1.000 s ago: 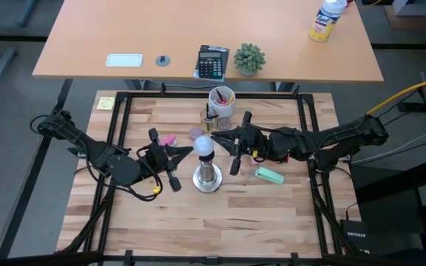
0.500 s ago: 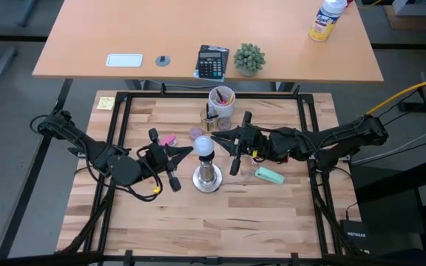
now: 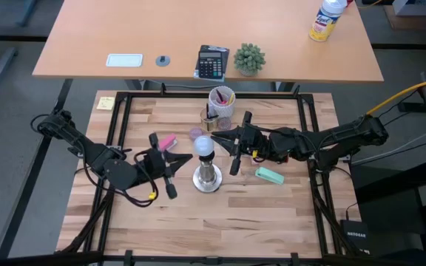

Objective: Screw lightbulb
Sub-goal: Insert the lightbulb into the lamp socket

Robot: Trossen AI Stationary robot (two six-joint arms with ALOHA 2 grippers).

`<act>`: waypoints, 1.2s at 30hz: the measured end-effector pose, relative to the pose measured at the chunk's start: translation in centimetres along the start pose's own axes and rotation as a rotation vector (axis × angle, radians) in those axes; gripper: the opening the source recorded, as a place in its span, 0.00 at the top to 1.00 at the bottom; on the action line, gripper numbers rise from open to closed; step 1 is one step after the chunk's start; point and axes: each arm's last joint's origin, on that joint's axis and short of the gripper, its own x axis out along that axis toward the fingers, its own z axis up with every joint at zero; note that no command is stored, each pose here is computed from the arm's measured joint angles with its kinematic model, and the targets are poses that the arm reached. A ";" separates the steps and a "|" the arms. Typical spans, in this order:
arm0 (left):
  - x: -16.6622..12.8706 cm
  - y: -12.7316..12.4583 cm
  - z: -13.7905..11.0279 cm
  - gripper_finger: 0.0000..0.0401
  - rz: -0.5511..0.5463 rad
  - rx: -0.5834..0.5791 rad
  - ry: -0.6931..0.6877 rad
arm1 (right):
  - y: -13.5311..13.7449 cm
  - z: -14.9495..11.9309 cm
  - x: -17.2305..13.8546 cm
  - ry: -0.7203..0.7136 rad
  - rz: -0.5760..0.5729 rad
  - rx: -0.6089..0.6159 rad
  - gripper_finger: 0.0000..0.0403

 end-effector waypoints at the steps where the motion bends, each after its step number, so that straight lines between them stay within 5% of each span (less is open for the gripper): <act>1: 0.0 0.0 0.0 1.00 -0.009 -0.002 0.001 | 0.0 0.0 0.0 0.000 0.000 0.000 0.88; 36: 1.7 0.2 -0.5 1.00 0.055 -0.003 0.014 | 0.1 -0.1 0.0 0.013 0.062 -0.002 0.88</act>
